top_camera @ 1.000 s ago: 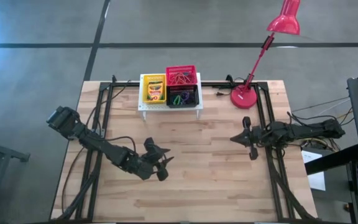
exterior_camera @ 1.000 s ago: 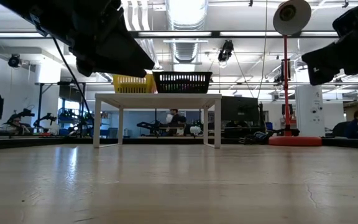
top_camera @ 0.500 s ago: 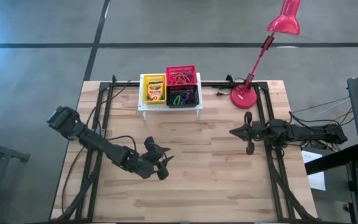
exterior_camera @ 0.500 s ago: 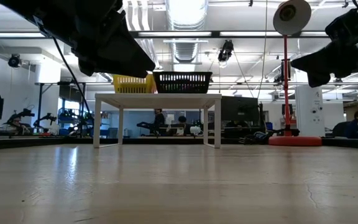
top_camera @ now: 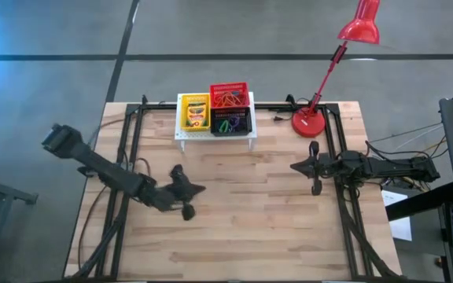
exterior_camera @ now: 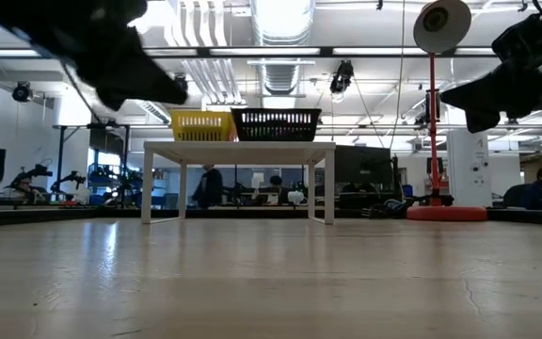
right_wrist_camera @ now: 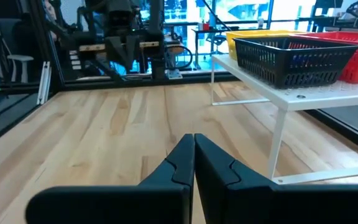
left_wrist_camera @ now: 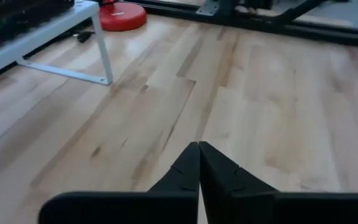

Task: Pick & Place Office Desk Supplies
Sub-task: Return to Home Position

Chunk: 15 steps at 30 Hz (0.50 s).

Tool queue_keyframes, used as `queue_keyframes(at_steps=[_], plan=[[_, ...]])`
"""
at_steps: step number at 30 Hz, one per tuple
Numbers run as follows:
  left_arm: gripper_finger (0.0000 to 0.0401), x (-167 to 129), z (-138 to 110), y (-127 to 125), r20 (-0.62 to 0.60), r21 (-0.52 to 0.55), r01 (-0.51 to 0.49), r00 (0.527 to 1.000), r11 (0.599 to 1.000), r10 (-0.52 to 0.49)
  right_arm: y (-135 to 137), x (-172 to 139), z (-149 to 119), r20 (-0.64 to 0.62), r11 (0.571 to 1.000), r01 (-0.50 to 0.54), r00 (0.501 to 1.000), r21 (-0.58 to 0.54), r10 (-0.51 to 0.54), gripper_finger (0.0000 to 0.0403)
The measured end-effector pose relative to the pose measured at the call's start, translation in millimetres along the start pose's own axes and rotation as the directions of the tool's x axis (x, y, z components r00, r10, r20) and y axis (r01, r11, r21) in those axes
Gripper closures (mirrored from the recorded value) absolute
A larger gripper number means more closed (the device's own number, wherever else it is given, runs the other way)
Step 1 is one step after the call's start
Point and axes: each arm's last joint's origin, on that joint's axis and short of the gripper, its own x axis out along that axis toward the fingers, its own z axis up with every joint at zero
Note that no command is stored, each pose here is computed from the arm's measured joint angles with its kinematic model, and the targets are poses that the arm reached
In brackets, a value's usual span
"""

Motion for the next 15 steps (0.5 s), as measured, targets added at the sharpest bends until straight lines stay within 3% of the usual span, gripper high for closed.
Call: queue_keyframes(at_steps=[4, 9, 11, 15], plan=[[0.0398, -26.5, -9.1, 29.2, 0.047, -0.028, 0.159, 0.986, 0.987, -0.157, 0.0, -0.1, 0.1, 0.001, 1.000, 0.000, 1.000, -0.002, 0.000, 0.0394], [0.0399, -39.3, -13.1, 72.9, 0.228, -0.005, 0.340, 0.916, 0.940, -0.330, 0.0, -0.1, 0.1, 0.001, 1.000, 0.000, 1.000, -0.002, 0.000, 0.0394], [0.0399, -41.0, -18.7, 90.9, 0.265, -0.010, 0.360, 0.901, 0.933, -0.345, 0.0, -0.1, 0.1, 0.001, 1.000, 0.000, 1.000, 0.000, 0.000, 0.0394], [0.0400, -43.9, -33.9, 115.8, 0.313, -0.010, 0.291, 0.910, 0.957, -0.273, 0.0, -0.1, 0.1, 0.001, 1.000, 0.000, 1.000, -0.001, 0.000, 0.0394]])
